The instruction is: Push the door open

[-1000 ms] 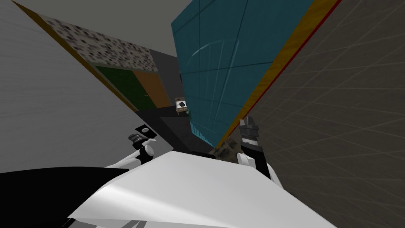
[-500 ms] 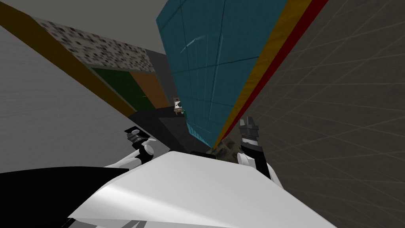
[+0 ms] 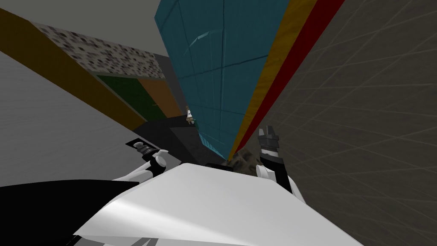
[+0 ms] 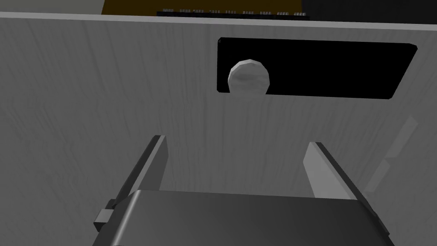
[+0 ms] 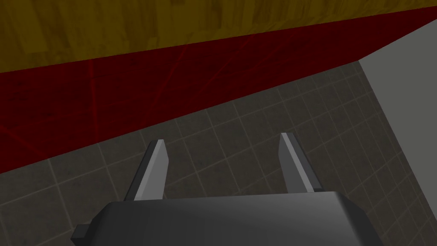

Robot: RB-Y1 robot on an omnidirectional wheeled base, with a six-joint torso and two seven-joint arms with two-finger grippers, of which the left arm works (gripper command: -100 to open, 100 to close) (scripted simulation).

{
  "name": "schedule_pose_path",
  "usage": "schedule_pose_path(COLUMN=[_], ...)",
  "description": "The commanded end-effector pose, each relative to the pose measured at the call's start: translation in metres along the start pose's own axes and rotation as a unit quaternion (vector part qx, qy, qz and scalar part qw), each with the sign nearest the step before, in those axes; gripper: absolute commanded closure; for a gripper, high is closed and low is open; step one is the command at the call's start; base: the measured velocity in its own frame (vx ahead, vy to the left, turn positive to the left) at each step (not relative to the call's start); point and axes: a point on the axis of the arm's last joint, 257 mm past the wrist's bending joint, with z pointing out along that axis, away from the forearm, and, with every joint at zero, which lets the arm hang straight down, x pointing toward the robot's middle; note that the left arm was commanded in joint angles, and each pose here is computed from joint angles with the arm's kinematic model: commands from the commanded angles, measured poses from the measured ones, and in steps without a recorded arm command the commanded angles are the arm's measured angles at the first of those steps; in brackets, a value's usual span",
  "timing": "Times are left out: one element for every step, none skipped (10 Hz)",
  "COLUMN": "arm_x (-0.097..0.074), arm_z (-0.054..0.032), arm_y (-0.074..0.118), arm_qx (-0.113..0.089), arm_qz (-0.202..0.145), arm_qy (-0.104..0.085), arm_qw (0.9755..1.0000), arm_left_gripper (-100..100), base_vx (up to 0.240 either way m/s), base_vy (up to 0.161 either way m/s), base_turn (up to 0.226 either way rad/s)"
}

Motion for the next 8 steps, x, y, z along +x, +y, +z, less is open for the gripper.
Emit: schedule_pose_path(arm_x=[-0.0009,-0.0016,-0.0023,-0.0031,-0.0040,-0.0045,-0.0044,-0.0044], arm_z=[0.0003,0.0003,0.0002,0.0002,0.0001,0.0000,0.0002,0.0002], arm_y=[-0.0004,-0.0005,-0.0005,-0.0005,-0.0005,-0.0005,-0.0006,-0.0006], arm_qx=[0.001,0.001,0.002,0.002,0.002,0.003,0.003,0.003], arm_qz=[0.000,0.001,0.001,0.001,0.002,0.002,0.002,0.002], arm_qy=[0.000,-0.001,-0.001,-0.001,-0.002,-0.002,-0.002,-0.002], arm_qw=[1.0000,1.0000,1.0000,1.0000,1.0000,1.0000,1.0000,1.0000], arm_left_gripper=[-100,-100,-100,-100,-100,-100,-100,100], base_vx=[0.029,0.050,0.034,0.058,0.051,0.061,0.032,-0.004], base_vy=[0.204,0.213,0.237,0.227,0.229,0.226,0.099,-0.010], base_turn=[-0.012,-0.014,-0.002,-0.009,-0.006,-0.007,-0.013,0.004])
